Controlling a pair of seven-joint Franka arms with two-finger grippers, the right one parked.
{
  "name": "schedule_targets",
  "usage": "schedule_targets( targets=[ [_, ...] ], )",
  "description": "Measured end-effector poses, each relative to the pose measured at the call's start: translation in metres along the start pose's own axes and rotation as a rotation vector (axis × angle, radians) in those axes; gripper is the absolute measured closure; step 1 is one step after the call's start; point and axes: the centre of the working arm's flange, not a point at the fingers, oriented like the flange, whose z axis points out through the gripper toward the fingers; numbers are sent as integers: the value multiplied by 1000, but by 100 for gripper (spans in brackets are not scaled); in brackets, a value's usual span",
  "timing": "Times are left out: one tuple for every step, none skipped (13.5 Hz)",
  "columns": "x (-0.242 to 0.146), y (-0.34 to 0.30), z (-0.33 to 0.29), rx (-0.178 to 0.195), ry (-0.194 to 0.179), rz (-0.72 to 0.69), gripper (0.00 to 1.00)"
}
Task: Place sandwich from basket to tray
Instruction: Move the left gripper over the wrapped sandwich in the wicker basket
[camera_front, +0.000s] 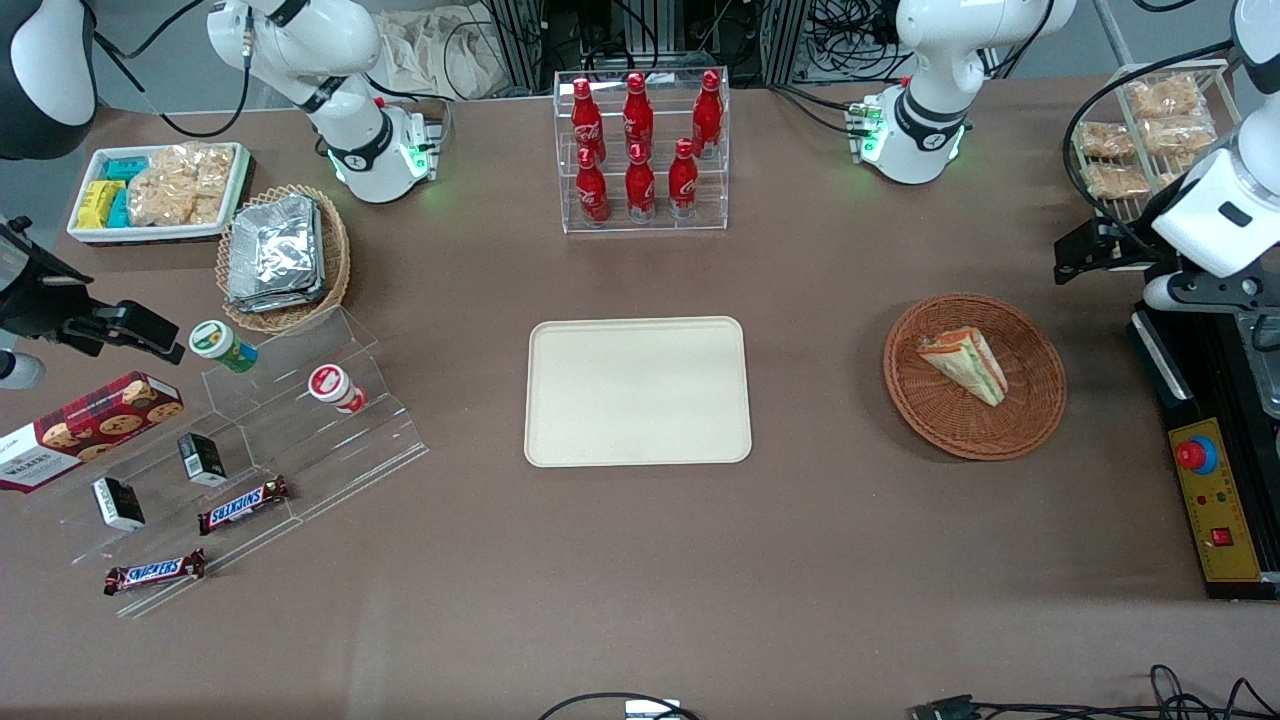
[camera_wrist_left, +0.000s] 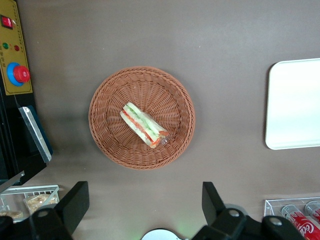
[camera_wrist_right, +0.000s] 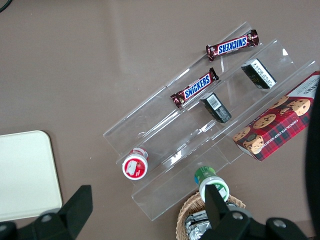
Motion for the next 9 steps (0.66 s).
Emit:
schedule_targets(
  targets=[
    [1, -1, 8, 0, -13, -2, 0],
    [2, -3, 18, 1, -25, -7, 0],
    [4, -5, 32, 1, -29, -20, 0],
    [6, -7, 47, 1, -26, -39, 0],
    [7, -9, 64, 2, -16, -61, 0],
    [6, -12, 81, 3, -6, -90, 0],
    [4, -15, 99, 4, 2, -120, 0],
    [0, -17, 115, 5, 11, -148, 0],
    [-5, -19, 131, 5, 20, -173, 0]
  ],
)
